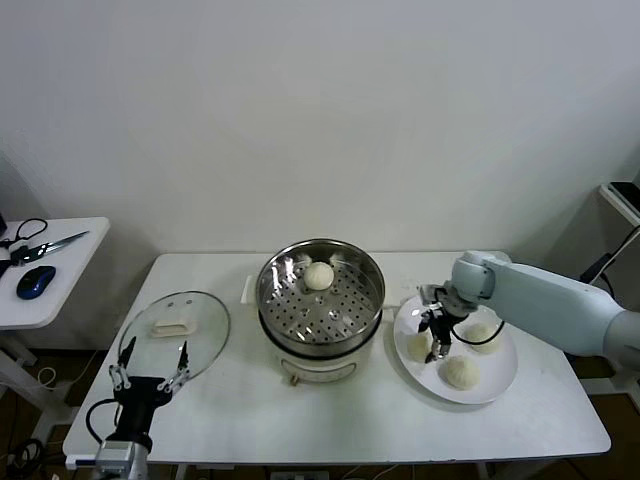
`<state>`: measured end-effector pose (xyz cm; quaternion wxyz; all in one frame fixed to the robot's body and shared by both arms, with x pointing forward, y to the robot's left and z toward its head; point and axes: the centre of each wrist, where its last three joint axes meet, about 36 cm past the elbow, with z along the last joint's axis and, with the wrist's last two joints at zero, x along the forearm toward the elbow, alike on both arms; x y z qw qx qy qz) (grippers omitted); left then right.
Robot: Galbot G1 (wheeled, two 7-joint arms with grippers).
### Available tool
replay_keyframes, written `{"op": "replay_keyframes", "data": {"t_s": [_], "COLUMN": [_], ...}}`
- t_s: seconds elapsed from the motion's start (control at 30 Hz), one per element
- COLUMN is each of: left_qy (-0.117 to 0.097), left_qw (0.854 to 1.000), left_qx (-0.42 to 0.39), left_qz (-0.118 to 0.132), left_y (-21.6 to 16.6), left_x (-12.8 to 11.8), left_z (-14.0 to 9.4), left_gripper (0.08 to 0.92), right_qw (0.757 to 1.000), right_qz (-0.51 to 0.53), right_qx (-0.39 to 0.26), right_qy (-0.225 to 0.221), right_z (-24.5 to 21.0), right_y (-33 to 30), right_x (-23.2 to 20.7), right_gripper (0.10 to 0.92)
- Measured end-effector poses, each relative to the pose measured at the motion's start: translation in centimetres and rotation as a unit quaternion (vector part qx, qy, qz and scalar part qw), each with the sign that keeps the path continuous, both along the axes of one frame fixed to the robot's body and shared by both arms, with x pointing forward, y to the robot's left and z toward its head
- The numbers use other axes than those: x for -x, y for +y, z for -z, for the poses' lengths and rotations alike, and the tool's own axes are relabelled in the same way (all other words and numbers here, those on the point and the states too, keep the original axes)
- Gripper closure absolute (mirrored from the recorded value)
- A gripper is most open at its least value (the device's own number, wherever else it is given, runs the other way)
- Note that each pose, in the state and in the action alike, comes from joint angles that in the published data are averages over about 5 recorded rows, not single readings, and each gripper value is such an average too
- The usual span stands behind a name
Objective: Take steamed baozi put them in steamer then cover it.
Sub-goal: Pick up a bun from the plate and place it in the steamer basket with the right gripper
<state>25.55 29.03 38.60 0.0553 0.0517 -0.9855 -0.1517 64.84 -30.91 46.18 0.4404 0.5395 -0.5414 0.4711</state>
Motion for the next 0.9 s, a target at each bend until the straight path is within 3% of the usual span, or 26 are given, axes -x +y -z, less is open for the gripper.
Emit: {"op": "replay_keyframes", "data": {"t_s": [0.2,0.5,0.7,0.9], "left_qy": [0.001,-0.001,-0.003,-0.003], "left_qw": [1.000,1.000,1.000,1.000], "left_qx": [0.000,0.004,0.007,0.005], "left_qz": [0.004,0.013,0.019,0.022], "left_y": [-0.2,-0.7,-1.1,-1.1], "left_x": [0.1,0.0,0.0,0.2], "left_z": [-0.2,-0.5,-0.6,-0.8], "left_gripper": [0.177,0.177,0.177,0.177], "right_qw": [1.000,0.997,0.994,0.991], "right_qz": [0.000,-0.012,-0.021,-0.041], "right_qx": [-0.006,-0.020,-0.046,-0.064], "right_qy": [-0.022,-0.071,-0.096,-0.107], "right_z": [-5.0,-16.6,-22.7,-25.0], "right_y": [-1.0,-0.2,3.2,9.0], "right_x": [-1.3,-3.4,-4.0,-4.7], "right_gripper": [0.327,0.327,0.327,0.320]}}
